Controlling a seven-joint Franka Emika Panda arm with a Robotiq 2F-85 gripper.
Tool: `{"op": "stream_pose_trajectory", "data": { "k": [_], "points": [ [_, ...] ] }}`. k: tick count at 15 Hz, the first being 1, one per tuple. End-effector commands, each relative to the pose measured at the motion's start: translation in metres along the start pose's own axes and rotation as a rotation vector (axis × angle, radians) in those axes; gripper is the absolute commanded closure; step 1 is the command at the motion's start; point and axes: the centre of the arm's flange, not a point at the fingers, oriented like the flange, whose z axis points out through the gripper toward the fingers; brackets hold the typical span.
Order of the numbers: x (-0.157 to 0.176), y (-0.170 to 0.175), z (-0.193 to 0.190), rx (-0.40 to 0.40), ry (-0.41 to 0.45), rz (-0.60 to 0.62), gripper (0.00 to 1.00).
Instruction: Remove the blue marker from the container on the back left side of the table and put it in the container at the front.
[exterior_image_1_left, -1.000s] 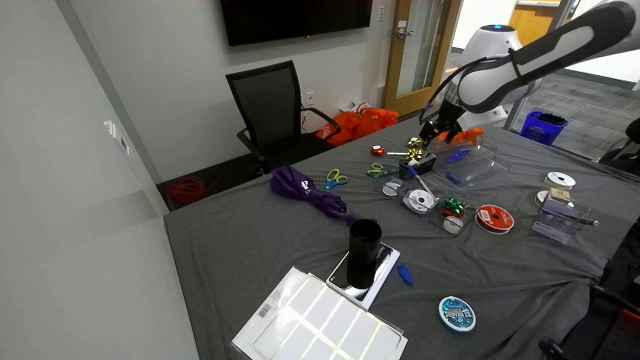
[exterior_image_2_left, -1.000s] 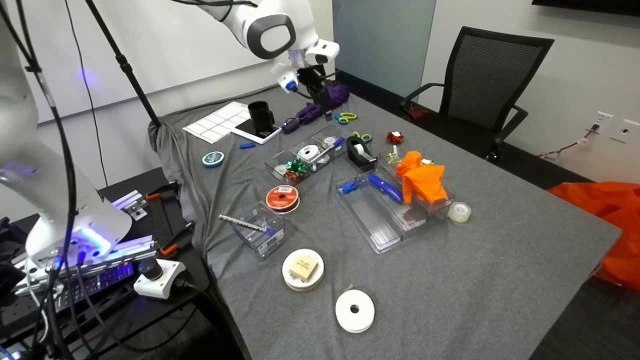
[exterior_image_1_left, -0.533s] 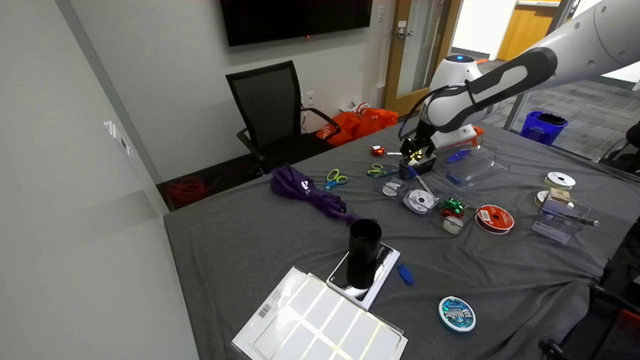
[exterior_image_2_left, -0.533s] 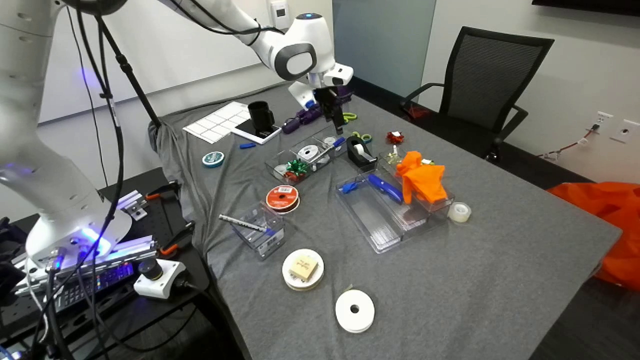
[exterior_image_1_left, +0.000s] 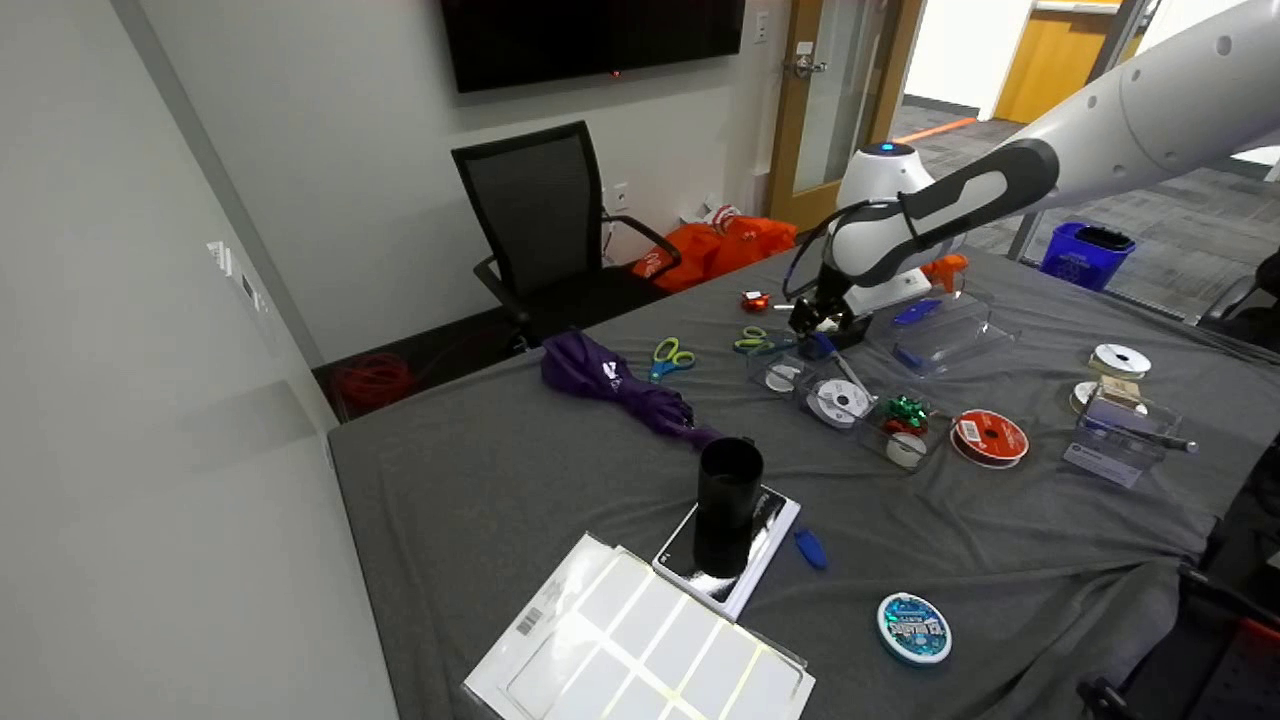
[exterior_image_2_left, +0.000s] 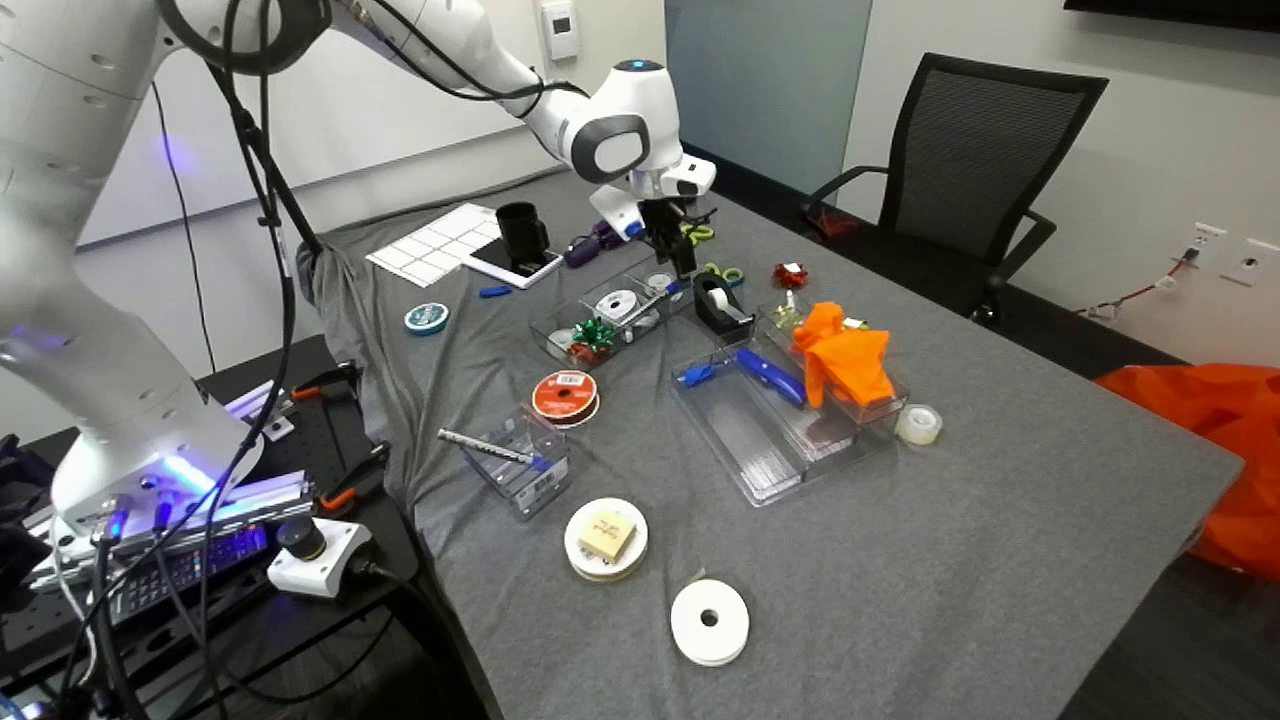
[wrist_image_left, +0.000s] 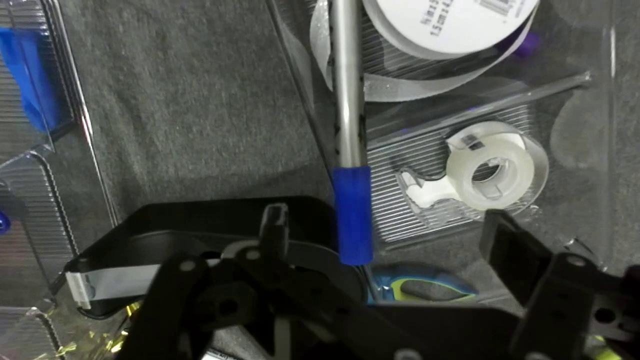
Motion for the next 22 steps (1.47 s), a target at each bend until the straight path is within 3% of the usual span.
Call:
{"op": "stream_pose_trajectory", "data": {
  "k": [1, 11, 19, 22],
  "points": [
    [0.013, 0.002, 0.009, -0.027, -0.037, -0.006, 0.27],
    [0.024, 0.016, 0.012, -0.072, -0.049, 0.007, 0.98],
    [0.018, 0.019, -0.012, -0.045, -0.043, 0.012, 0.95],
    [0.013, 0.033, -0.036, 0.016, 0.005, -0.013, 0.95]
  ]
}}
